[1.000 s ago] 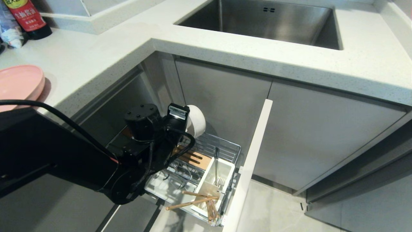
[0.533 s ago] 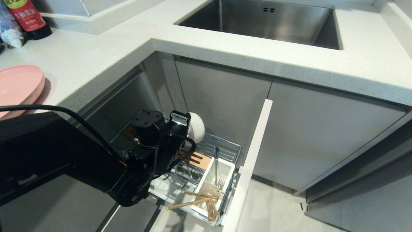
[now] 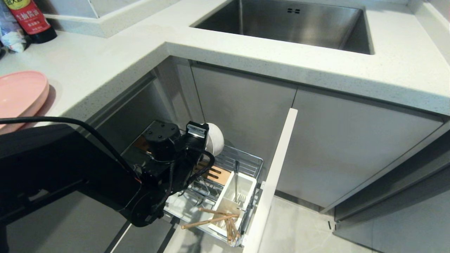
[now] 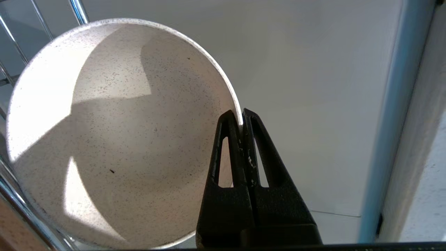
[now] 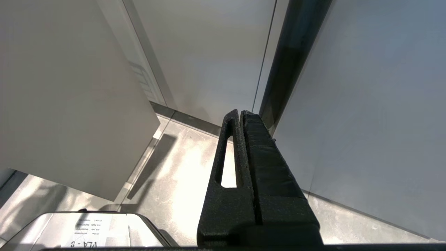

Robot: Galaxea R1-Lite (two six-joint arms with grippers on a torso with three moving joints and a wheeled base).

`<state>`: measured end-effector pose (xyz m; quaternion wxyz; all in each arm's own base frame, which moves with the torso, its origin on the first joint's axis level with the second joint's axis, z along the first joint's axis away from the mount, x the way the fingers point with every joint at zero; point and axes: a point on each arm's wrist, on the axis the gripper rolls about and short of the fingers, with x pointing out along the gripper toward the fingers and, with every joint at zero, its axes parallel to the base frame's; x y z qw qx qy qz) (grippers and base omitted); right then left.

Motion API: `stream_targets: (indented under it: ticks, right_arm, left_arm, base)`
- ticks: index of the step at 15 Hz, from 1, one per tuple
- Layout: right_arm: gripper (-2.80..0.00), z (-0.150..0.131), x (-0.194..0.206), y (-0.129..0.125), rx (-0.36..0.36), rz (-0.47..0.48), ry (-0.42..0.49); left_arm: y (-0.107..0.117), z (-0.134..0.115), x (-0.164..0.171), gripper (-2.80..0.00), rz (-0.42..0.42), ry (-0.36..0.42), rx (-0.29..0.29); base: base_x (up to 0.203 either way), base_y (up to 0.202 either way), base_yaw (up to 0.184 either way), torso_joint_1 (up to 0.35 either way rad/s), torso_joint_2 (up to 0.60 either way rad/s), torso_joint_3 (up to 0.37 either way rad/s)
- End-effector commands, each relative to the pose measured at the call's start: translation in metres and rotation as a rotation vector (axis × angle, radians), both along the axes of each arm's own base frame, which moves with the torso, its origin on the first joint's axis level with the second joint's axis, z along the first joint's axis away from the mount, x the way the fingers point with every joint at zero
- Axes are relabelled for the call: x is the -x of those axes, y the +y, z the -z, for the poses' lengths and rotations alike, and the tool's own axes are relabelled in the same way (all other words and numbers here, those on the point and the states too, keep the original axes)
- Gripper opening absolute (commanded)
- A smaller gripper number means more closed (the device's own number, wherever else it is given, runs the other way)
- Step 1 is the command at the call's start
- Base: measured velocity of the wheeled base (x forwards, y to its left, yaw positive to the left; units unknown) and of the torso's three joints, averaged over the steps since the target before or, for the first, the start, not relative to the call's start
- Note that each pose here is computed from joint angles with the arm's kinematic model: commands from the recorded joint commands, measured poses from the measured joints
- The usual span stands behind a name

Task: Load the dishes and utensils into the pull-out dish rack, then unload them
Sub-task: Pick up the bowl and place it in the cupboard

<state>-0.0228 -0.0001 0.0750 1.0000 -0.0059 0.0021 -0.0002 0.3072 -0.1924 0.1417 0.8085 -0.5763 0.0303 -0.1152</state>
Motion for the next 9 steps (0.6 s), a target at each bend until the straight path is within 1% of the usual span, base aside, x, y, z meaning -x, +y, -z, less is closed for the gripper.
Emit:
stream_targets:
  ticks: [1,3,7,9]
  right_arm:
    - [-2.8,0.0001,0.0,0.0,0.001,-0.001,0.001]
    - [-2.8,0.0,0.0001,0.0,0.001,0.0,-0.001]
    - [-2.8,0.0,0.0001,0.0,0.001,0.0,-0.001]
    - [-2.8,0.0,0.0,0.0,0.001,0.0,0.0]
  left_arm:
    - [0.0022,-0.0075,0.0043,-2.8,0.007,-0.02,0.029]
    - [0.0056,-0.0141,0.011,-2.8,0.05,-0.025,0.058]
    - [0.0066,-0.0129,0.0122,-2.8,0.056,-0.042,0.072]
    - [0.0061,-0.0074,0.0095,-2.8,0.061,-0.031,0.067]
  base:
    - [0.0,0.0,0.0,0.0,0.0,0.0]
    - [0.0,0.0,0.0,0.0,0.0,0.0]
    - [0.0,0.0,0.0,0.0,0.0,0.0]
    - [0.0,0.0,0.0,0.0,0.0,0.0]
